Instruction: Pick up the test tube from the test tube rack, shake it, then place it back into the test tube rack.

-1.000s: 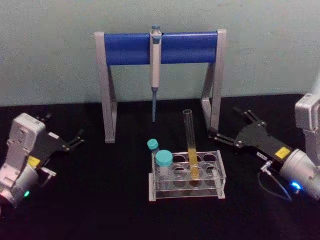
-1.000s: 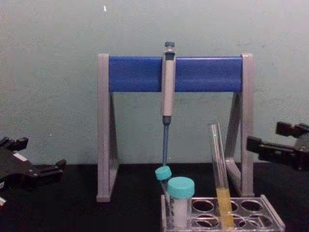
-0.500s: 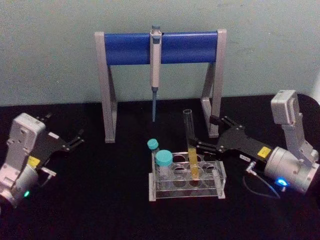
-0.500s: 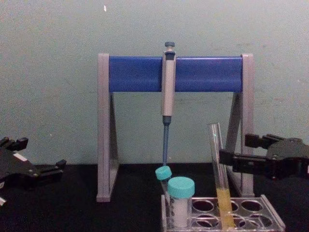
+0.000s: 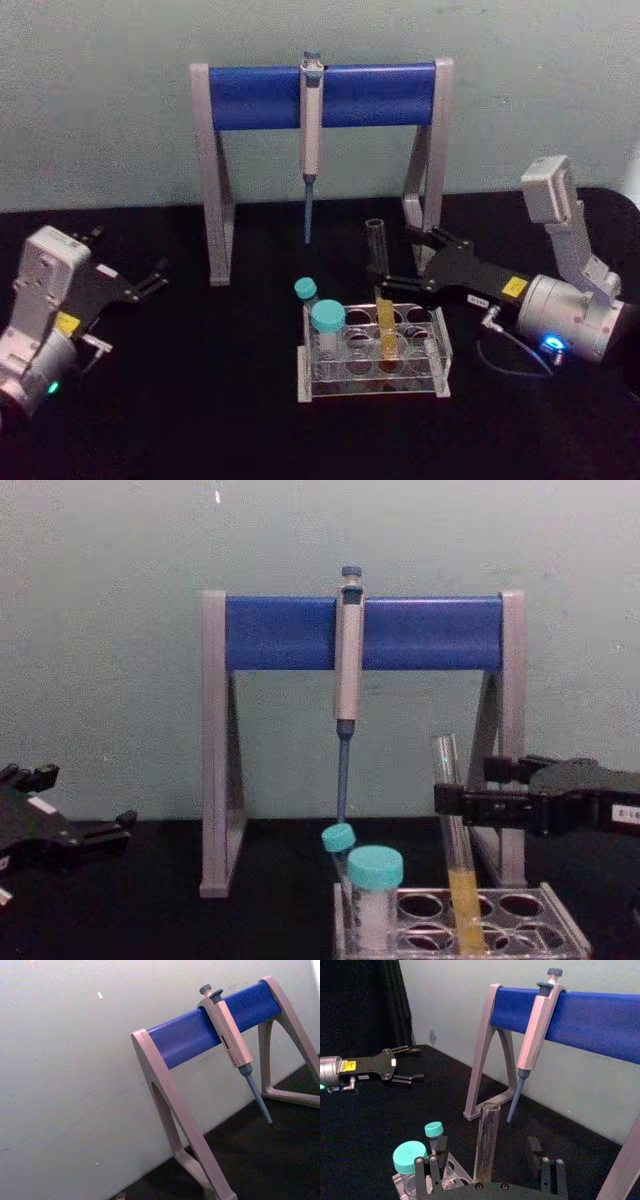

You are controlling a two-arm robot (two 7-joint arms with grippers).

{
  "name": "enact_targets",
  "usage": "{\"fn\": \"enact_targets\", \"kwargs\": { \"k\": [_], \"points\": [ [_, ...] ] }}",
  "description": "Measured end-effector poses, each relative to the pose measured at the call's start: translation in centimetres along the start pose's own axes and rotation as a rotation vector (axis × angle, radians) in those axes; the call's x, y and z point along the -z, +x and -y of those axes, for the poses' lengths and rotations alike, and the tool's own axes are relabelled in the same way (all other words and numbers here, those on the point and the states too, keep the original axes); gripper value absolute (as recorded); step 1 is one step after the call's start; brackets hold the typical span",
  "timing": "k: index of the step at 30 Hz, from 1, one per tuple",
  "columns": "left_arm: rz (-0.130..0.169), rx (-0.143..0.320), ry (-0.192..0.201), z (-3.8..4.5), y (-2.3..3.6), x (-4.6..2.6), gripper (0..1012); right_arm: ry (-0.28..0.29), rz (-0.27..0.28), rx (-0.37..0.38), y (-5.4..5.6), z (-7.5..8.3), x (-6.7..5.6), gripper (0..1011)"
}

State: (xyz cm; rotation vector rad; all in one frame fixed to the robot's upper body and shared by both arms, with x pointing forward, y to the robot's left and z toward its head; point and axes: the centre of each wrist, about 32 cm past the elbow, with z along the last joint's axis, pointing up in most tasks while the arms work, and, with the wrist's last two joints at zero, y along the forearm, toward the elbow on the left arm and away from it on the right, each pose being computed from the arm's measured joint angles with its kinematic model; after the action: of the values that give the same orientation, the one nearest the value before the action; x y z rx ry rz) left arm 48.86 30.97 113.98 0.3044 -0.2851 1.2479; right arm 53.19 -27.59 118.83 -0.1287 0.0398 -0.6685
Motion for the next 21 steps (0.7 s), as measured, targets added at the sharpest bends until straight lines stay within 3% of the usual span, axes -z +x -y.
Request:
{"fn": "enact_targets", "kwargs": {
  "k": [21],
  "points": [
    [0.000,0.000,0.000,0.00,0.00,0.00,1001,-0.034,-0.023,-0.002,0.5,-1.4,0.2,1000]
  ]
}}
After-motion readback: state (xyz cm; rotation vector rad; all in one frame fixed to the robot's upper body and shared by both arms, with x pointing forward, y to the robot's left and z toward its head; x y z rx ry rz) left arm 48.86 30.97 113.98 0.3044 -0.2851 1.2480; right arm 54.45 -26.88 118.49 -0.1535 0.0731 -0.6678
